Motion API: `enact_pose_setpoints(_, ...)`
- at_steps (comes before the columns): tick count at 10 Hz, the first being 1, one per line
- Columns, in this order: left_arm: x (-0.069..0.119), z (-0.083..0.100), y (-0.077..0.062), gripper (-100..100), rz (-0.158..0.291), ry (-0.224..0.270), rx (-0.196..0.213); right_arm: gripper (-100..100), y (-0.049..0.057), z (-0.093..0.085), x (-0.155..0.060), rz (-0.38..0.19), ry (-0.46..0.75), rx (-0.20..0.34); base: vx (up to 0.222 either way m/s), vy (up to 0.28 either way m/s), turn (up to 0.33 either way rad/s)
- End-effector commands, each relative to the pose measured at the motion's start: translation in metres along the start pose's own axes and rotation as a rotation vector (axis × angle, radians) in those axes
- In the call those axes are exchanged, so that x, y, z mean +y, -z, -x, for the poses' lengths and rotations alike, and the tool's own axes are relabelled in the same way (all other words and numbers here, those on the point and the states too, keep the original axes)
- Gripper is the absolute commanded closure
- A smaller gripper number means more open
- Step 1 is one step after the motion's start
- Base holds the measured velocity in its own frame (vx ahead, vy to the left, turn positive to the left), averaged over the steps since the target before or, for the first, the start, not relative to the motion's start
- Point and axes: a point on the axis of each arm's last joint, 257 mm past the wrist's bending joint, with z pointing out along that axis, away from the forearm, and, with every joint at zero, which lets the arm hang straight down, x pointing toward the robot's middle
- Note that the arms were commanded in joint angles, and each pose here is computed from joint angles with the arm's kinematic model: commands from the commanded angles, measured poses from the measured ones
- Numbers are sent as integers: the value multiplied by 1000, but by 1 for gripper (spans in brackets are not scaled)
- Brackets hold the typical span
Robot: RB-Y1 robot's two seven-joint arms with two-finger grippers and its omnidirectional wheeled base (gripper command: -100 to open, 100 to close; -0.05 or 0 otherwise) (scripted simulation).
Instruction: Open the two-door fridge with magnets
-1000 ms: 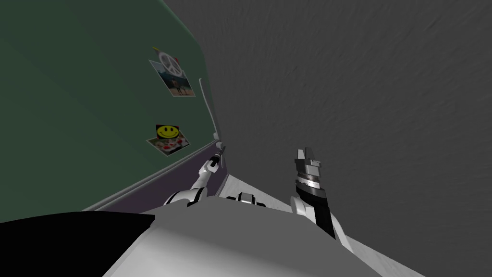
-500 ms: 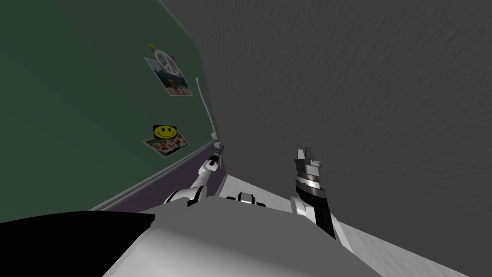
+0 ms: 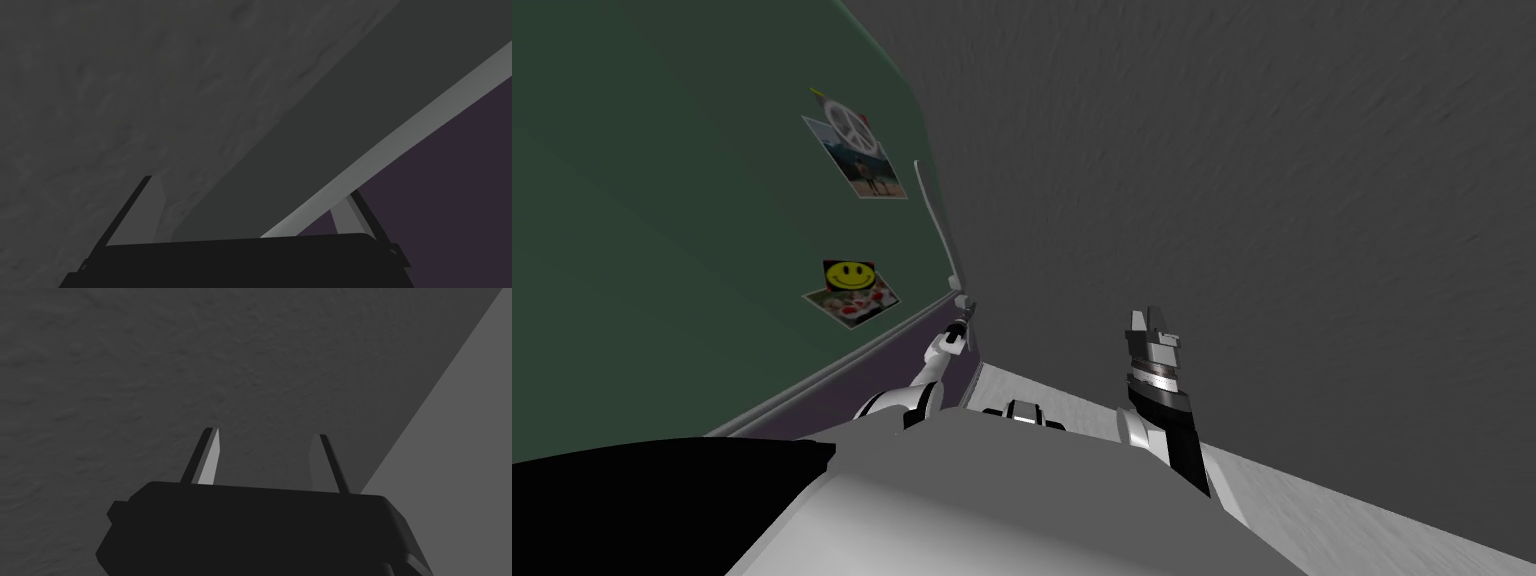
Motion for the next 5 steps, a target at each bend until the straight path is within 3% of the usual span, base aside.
enact_pose_setpoints(1,15,16,-3,-100,36,2,-34,0,0,0,0,0,0,0,-63,57,-176)
enact_pose_setpoints(5,28,27,-6,-100,73,-7,-63,0,0,0,0,0,0,0,-53,26,-111)
